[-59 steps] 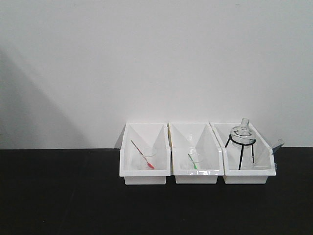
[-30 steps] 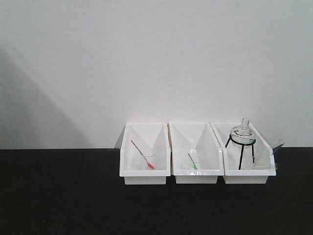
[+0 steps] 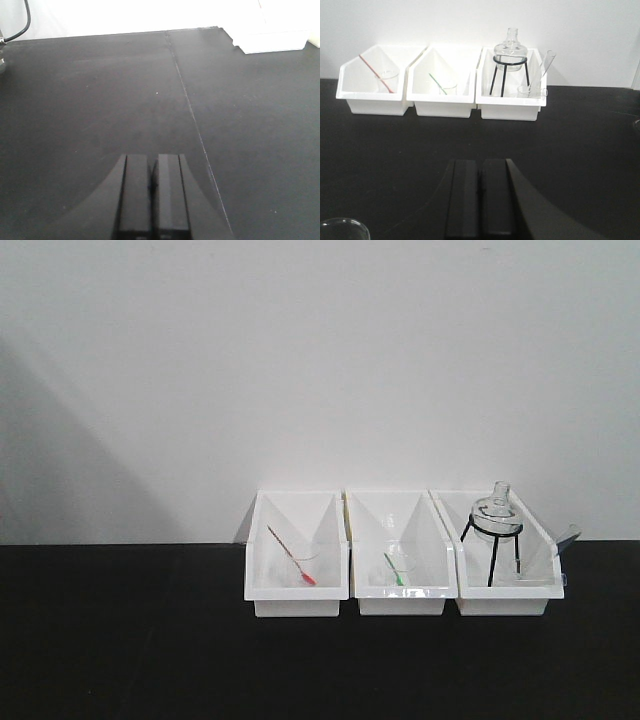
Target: Grab transparent chemical and place on left bench
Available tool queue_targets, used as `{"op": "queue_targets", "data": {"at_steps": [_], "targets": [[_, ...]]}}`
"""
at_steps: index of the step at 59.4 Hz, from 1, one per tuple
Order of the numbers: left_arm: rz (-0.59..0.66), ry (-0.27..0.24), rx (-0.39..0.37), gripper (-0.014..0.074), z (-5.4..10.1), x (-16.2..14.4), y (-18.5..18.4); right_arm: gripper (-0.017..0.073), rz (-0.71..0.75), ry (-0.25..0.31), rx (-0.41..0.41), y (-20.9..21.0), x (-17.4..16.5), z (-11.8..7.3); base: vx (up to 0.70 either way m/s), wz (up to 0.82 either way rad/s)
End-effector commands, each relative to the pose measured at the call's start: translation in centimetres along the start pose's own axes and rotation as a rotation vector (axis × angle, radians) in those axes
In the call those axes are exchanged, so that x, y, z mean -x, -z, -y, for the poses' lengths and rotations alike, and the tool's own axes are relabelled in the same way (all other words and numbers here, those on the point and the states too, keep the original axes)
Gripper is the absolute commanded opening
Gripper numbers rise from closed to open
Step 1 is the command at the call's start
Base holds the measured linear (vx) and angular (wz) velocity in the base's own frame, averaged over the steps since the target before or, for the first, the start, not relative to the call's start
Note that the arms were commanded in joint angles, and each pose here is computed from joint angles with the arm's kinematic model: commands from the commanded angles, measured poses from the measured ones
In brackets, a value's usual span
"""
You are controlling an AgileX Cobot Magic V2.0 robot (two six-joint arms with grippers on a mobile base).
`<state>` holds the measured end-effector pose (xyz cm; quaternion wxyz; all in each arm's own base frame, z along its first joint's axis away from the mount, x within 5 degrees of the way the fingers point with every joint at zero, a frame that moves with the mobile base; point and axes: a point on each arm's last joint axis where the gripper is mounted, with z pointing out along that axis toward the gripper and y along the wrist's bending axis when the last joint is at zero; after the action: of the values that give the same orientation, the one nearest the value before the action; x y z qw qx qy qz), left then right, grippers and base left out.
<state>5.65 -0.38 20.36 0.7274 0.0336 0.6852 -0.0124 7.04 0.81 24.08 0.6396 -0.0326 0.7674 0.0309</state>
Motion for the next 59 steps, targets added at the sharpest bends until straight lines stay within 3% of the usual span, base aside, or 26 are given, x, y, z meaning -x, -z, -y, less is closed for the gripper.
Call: {"op": "queue_targets", "data": {"at_steps": [1,12,25,59], "targets": [[0.081,0.009,0.002,-0.0003,0.0,0.3,0.1,-0.0007,0.124,-0.008,-0.051,0.4,-0.7,0.4,0.00,0.00],[0.081,0.009,0.002,-0.0003,0.0,0.3,0.1,-0.0007,0.231,-0.077,-0.081,0.9,-4.0,0.7,0.00,0.00],[0.081,0.009,0.002,-0.0003,0.0,0.3,0.1,-0.0007,0.255,-0.029,-0.066,0.8,-4.1,0.6,0.00,0.00],[0.081,0.009,0.002,-0.0003,0.0,0.3,0.1,-0.0007,0.243,-0.031,-0.067,0.7,-4.2,0.6,0.00,0.00]]}}
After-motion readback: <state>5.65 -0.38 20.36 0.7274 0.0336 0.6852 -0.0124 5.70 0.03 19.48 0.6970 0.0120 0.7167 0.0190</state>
